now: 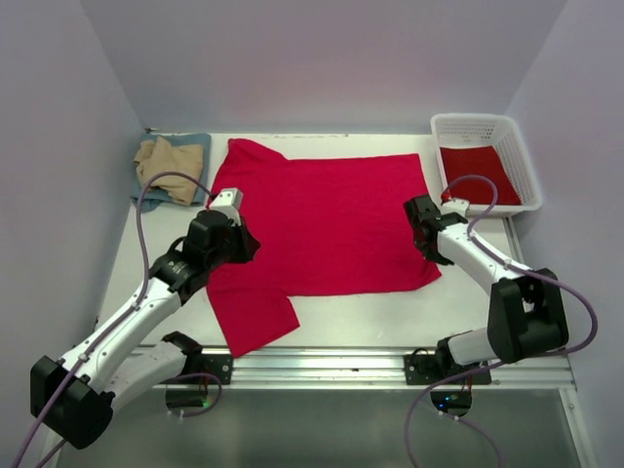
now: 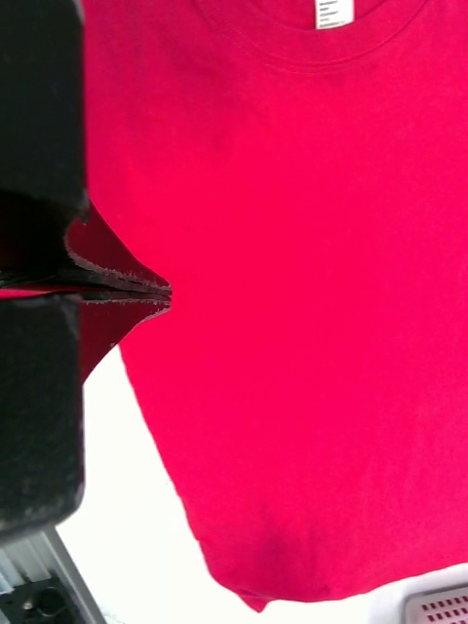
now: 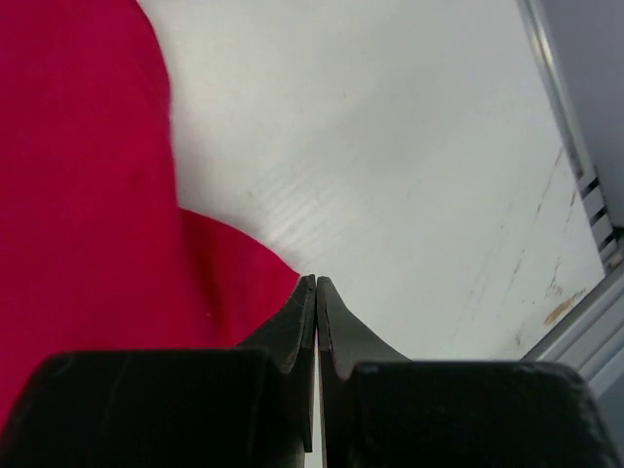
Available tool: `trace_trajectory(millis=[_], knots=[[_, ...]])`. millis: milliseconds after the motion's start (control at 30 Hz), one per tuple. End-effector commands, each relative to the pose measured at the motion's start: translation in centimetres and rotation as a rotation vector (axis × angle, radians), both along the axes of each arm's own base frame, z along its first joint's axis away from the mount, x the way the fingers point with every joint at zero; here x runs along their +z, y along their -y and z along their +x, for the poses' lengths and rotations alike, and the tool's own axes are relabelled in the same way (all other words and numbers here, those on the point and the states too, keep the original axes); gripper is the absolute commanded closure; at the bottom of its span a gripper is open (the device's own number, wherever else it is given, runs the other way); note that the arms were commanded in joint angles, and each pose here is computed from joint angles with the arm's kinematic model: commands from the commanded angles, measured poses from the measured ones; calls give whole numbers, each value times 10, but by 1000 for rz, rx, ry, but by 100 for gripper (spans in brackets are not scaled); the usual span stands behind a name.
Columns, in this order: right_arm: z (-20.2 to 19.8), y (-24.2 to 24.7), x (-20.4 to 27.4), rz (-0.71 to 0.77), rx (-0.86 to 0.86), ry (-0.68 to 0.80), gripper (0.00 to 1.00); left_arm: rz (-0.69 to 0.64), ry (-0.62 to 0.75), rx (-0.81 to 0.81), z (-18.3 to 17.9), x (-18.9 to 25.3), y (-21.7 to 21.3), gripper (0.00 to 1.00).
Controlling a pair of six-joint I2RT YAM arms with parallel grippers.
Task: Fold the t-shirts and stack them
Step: Flatten the tshirt out
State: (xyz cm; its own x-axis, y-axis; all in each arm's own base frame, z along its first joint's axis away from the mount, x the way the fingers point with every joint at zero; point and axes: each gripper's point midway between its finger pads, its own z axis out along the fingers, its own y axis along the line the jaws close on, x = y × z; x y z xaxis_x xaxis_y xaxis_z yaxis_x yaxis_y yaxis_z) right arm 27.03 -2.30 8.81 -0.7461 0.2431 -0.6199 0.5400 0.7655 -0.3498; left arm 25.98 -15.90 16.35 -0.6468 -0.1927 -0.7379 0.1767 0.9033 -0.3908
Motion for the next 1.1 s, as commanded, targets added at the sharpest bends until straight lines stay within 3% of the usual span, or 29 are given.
trace_trajectory(millis=[0, 233, 400, 800, 1067], knots=[[-23, -11, -33, 193, -84, -42, 100, -16, -10, 2, -11, 16, -1, 100], [-27, -26, -67, 289, -27, -93, 100, -7, 64, 17, -12, 39, -11, 100], [-13, -35, -55, 333, 28, -47, 100, 0, 38, 6, -17, 27, -10, 100], [-6, -18, -42, 224, 8, -40, 100, -8, 15, -1, -17, 15, -7, 100], [4, -23, -61, 225, -7, -154, 100, -11, 17, 9, -22, 16, -11, 100]])
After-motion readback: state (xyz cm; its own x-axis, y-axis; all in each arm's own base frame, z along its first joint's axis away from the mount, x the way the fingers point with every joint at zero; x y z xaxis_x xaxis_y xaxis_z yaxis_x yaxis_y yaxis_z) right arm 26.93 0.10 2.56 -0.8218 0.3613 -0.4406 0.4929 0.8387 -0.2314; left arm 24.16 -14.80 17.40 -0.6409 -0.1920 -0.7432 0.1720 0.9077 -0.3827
